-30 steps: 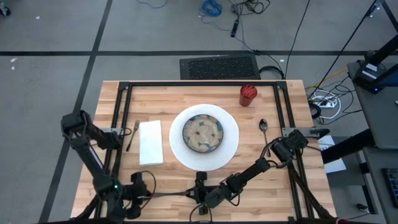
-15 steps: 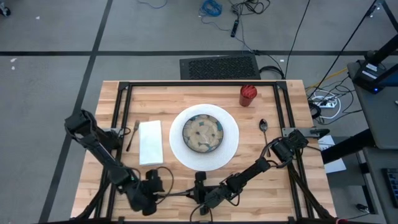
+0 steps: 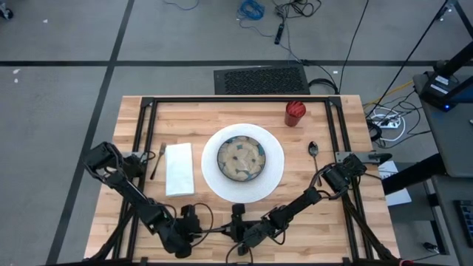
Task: Set table place
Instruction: Put the black table knife beside the white table mat
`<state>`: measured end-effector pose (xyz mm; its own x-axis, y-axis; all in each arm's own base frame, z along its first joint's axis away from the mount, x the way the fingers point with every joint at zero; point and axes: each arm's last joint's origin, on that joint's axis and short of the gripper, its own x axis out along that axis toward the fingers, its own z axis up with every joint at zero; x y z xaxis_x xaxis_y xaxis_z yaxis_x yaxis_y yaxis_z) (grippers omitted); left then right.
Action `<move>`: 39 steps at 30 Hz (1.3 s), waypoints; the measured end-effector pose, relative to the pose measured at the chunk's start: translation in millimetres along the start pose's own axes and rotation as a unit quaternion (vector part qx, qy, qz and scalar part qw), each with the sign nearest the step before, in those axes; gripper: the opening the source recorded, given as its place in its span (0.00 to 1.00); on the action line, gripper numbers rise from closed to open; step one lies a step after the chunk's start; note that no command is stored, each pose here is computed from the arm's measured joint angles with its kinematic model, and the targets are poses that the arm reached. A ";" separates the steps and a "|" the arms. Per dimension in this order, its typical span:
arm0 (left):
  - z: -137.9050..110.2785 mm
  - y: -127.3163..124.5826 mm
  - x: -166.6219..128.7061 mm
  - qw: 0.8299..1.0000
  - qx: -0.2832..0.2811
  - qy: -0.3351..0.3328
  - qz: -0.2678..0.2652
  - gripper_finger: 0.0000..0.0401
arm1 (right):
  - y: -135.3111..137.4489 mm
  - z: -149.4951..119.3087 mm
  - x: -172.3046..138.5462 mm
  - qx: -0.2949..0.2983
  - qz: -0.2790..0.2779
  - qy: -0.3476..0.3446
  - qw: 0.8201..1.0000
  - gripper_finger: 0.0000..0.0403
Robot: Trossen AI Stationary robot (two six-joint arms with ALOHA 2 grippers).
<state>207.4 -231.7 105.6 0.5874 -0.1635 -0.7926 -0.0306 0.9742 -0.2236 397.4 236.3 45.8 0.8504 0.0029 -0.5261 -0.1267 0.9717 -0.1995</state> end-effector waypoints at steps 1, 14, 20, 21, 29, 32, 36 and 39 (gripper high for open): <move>-1.7 -0.5 1.9 1.000 0.000 0.001 0.001 0.26 | 0.0 0.1 0.0 -0.001 0.000 0.000 1.000 0.17; -14.9 1.1 18.1 0.999 -0.037 -0.007 0.037 0.03 | -0.1 3.5 -0.3 -0.013 -0.001 -0.002 1.000 0.19; -14.7 1.0 18.1 0.999 -0.026 -0.009 0.038 0.01 | 0.1 23.4 -0.5 0.009 -0.004 0.022 1.000 0.31; -14.7 0.9 18.1 0.999 -0.022 -0.010 0.038 0.01 | -0.4 27.1 0.2 0.013 -0.002 0.032 0.999 0.33; -13.2 1.1 18.7 0.999 0.008 -0.018 0.041 0.01 | -13.8 53.3 8.8 0.081 0.044 0.057 0.994 0.43; -12.5 0.5 19.1 0.999 0.019 -0.023 0.043 0.01 | -21.5 54.6 12.7 0.096 0.069 0.063 0.991 0.41; -9.8 -2.3 19.4 0.998 0.033 -0.029 0.046 0.00 | -27.8 53.4 15.9 0.118 0.084 0.077 0.986 0.35; -7.1 -4.6 19.3 0.997 0.048 -0.032 0.051 0.00 | -27.9 52.8 15.9 0.135 0.107 0.088 0.981 0.28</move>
<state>213.1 -240.4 87.3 0.6356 -0.0564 -0.7699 -0.0172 0.9960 -0.0872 441.5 221.7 86.7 0.7148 0.1955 -0.6715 -0.1323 0.9806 0.1447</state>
